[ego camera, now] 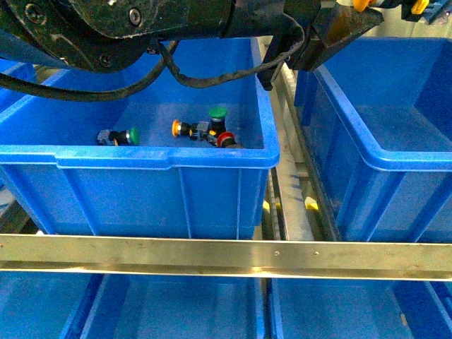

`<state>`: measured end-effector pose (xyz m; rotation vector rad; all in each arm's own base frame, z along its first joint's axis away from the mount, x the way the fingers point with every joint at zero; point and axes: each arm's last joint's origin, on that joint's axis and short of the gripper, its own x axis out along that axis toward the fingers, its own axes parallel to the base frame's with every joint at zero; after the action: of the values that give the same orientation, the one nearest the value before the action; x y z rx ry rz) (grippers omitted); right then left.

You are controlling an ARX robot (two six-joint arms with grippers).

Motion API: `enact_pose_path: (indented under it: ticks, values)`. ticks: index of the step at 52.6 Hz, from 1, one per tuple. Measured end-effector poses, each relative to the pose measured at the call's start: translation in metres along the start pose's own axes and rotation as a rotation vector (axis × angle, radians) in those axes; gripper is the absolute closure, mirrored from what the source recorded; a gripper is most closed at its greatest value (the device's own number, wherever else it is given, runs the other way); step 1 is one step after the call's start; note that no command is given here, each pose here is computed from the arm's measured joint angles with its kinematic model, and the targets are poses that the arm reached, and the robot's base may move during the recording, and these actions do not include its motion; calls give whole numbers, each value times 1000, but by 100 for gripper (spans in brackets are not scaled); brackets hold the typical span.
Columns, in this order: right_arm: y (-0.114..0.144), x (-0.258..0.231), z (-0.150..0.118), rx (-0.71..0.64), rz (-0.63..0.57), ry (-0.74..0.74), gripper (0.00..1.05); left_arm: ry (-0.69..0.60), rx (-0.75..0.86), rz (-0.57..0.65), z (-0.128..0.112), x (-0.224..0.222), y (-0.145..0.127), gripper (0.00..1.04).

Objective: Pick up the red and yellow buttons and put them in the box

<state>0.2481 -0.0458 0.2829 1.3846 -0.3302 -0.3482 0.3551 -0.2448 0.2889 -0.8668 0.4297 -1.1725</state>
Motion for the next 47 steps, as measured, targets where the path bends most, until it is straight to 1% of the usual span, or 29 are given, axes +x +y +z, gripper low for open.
enact_pose_path:
  ticks: [5,14,17,21,30,36,47]
  values:
    - [2,5,-20,46,19,67,7,-9,-1,-15,1,0,-3,72]
    - [8,7,-50,77,44,166,7,1,-9,-29,-3,4,-7,72]
    - [14,7,-62,87,63,204,7,5,-10,-34,-5,5,-8,72]
    - [19,6,-70,92,75,229,7,7,-11,-33,-5,5,-9,72]
    - [32,5,-78,109,106,248,7,16,-18,-25,-6,5,-9,72]
    - [35,3,-82,114,99,255,7,19,-19,-22,-7,6,-9,72]
    - [47,-11,-82,151,122,279,7,14,-20,-30,-11,10,-11,72]
